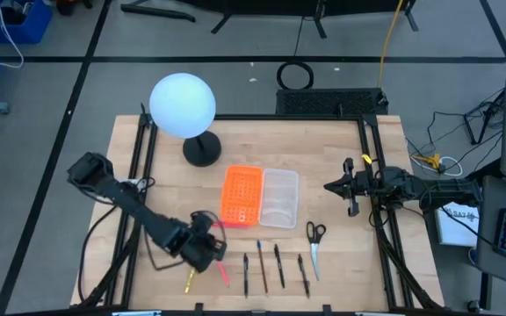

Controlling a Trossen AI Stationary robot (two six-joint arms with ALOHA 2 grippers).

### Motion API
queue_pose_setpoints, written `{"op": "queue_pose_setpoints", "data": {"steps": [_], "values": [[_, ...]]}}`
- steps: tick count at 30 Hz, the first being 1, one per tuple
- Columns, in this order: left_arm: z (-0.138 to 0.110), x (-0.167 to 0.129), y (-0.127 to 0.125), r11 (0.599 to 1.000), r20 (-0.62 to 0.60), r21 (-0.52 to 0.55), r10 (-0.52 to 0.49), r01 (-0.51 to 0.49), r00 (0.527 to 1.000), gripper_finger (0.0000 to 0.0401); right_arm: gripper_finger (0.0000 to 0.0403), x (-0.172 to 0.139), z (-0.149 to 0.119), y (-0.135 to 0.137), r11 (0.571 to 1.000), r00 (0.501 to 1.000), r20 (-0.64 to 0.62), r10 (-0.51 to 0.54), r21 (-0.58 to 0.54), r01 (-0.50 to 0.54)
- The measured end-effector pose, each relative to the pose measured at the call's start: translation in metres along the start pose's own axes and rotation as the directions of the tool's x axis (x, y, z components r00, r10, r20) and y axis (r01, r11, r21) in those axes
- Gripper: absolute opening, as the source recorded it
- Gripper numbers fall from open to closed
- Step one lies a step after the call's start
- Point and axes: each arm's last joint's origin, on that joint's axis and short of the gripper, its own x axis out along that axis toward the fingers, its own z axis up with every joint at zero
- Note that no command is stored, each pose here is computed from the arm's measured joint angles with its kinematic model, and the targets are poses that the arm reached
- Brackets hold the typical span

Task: Pick & place school supplies into a supply box
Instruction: Put the black scissors into the orange supply box

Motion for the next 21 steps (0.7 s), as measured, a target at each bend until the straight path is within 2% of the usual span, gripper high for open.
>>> {"op": "queue_pose_setpoints", "data": {"steps": [4, 9, 12, 15, 18, 19, 21], "values": [[0.011, 0.004, 0.0, 0.994, 0.022, 0.108, 0.014, -0.017, 1.0, 0.0006, 0.0, 0.0, 0.0, 0.0, 1.0, 1.0, -0.002, 0.0, 0.0, 0.0], [0.012, 0.001, 0.001, 0.959, 0.118, 0.28, 0.013, -0.046, 0.993, 0.0024, 0.0, 0.0, 0.0, 0.0, 1.0, 1.0, -0.005, 0.0, -0.003, 0.0], [0.014, -0.015, 0.009, 0.934, 0.189, 0.352, -0.004, -0.064, 0.982, 0.0014, 0.0, 0.0, 0.0, 0.0, 1.0, 1.0, -0.005, 0.0, -0.003, 0.0], [0.017, -0.042, 0.031, 0.922, 0.282, 0.377, -0.029, -0.083, 0.959, 0.0005, 0.0, 0.001, -0.001, 0.0, 0.999, 1.0, -0.008, 0.0, 0.032, 0.0], [0.021, -0.073, 0.059, 0.914, 0.379, 0.407, -0.164, -0.005, 0.911, 0.0004, 0.0, 0.001, -0.001, 0.0, 0.999, 1.0, -0.01, 0.0, 0.044, 0.0], [0.022, -0.079, 0.07, 0.896, 0.403, 0.443, -0.219, 0.02, 0.889, 0.0003, 0.0, 0.001, -0.001, 0.0, 0.999, 1.0, -0.01, 0.0, 0.044, 0.001], [0.021, -0.084, 0.088, 0.829, 0.416, 0.557, -0.339, 0.058, 0.844, 0.0003, 0.0, 0.001, -0.001, 0.0, 0.999, 1.0, -0.011, 0.0, 0.045, 0.001]]}}
